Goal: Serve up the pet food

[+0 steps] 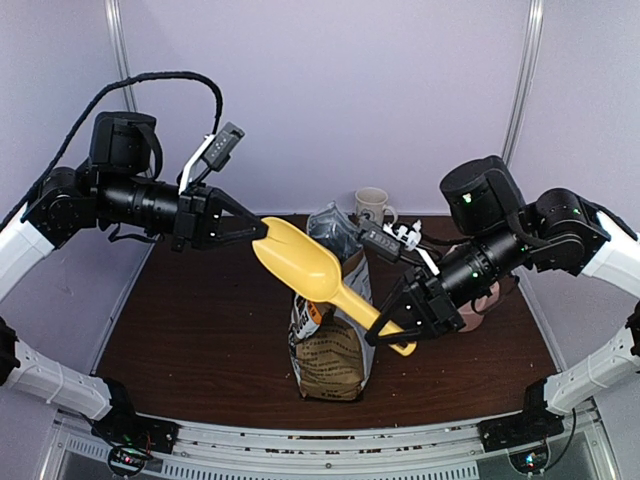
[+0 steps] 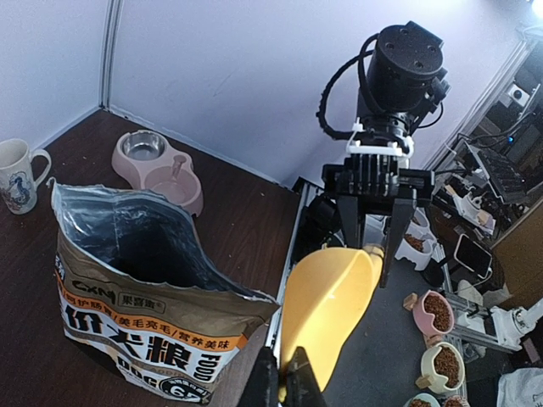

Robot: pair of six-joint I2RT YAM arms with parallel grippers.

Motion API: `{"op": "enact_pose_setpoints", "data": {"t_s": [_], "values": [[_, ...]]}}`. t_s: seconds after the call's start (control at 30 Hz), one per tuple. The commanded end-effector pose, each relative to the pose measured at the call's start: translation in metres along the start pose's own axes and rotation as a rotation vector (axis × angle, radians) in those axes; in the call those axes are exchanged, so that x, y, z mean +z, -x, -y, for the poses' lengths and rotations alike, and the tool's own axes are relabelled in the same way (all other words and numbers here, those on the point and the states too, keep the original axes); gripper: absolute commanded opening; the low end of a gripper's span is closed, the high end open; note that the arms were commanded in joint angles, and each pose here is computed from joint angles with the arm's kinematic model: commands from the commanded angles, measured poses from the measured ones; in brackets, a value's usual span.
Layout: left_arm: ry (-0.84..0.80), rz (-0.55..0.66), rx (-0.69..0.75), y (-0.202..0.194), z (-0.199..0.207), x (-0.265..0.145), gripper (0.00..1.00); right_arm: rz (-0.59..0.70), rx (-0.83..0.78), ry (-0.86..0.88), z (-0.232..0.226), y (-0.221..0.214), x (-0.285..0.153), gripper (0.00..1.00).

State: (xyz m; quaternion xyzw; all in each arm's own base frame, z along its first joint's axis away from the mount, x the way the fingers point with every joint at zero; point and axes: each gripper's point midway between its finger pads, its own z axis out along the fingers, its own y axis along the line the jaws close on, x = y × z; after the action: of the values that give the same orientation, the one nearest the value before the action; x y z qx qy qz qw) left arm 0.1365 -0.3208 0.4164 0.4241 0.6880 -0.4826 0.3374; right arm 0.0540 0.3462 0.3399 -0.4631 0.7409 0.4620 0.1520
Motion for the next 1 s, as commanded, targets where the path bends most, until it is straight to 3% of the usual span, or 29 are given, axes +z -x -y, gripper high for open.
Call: {"op": "enact_pose_setpoints", "data": {"t_s": [0.0, 0.17, 0.23, 0.33, 0.5, 0.6, 0.8, 0.97], "values": [[-0.022, 0.029, 0.034, 0.005, 0.004, -0.003, 0.00, 0.072, -0.052, -0.031, -0.005, 0.014, -0.015, 0.17], [0.012, 0.133, -0.001, 0.015, -0.001, -0.008, 0.00, 0.186, -0.035, -0.103, 0.009, 0.028, -0.027, 0.68], [0.018, 0.213, -0.037, 0.023, -0.003, -0.012, 0.00, 0.272, -0.017, -0.135, 0.017, 0.037, -0.036, 0.79], [0.033, 0.343, -0.113, 0.034, -0.010, -0.017, 0.00, 0.450, 0.006, -0.167, 0.025, 0.054, -0.054, 0.87], [0.045, 0.494, -0.208, 0.045, -0.020, -0.027, 0.00, 0.754, 0.081, -0.198, 0.038, 0.072, -0.086, 0.91], [0.020, 0.519, -0.244, 0.042, -0.021, -0.027, 0.00, 0.874, 0.128, -0.159, 0.041, 0.076, -0.096, 0.93], [0.018, 0.497, -0.265, 0.034, -0.022, -0.026, 0.00, 0.922, 0.159, -0.081, 0.039, 0.079, -0.092, 0.91], [-0.005, 0.479, -0.264, 0.030, -0.017, -0.024, 0.00, 0.928, 0.149, -0.066, 0.036, 0.082, -0.092, 0.82]]}}
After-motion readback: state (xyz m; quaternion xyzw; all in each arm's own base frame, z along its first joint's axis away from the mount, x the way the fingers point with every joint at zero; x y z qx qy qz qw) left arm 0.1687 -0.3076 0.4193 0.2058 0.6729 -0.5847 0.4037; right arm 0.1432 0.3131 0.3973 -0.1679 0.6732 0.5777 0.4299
